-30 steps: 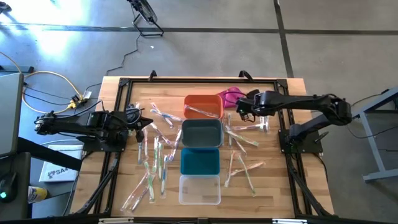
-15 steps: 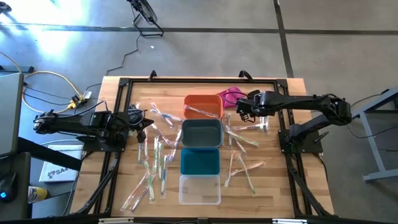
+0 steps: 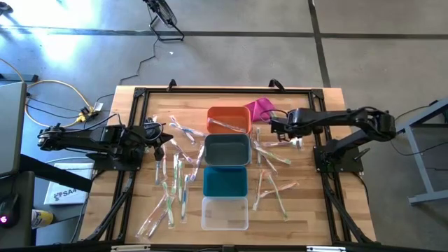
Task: Pick & Place Toothbrushes
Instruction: Put the green toothbrush into the green bin
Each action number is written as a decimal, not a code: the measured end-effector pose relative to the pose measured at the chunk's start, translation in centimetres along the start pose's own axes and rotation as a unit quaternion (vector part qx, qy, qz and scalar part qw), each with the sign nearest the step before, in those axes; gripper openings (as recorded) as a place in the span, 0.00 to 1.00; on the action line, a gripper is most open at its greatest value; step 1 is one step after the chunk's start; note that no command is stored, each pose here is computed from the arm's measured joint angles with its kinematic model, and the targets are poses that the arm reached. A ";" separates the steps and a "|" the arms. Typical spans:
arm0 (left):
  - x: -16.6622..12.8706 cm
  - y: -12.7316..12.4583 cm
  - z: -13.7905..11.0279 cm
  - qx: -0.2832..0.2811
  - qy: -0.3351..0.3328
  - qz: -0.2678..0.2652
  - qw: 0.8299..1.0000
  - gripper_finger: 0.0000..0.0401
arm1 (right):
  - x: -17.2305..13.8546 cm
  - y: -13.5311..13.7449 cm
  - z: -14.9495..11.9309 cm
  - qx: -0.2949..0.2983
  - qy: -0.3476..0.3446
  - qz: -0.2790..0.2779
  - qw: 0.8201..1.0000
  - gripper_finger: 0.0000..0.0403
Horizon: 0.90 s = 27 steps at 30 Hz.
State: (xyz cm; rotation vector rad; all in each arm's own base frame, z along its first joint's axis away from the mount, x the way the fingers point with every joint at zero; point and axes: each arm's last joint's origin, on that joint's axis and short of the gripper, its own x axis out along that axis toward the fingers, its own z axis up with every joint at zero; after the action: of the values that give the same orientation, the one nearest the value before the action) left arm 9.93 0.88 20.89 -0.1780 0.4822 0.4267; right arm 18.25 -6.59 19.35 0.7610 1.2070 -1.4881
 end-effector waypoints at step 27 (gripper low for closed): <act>0.0 0.0 0.0 0.000 0.000 0.000 1.000 0.01 | 4.2 0.1 -1.0 0.049 -0.025 0.026 0.998 0.23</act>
State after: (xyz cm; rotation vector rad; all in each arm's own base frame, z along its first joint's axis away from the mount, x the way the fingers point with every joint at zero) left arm 9.93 0.88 20.89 -0.1778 0.4817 0.4266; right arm 17.13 -6.99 15.21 0.8105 1.0761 -1.5228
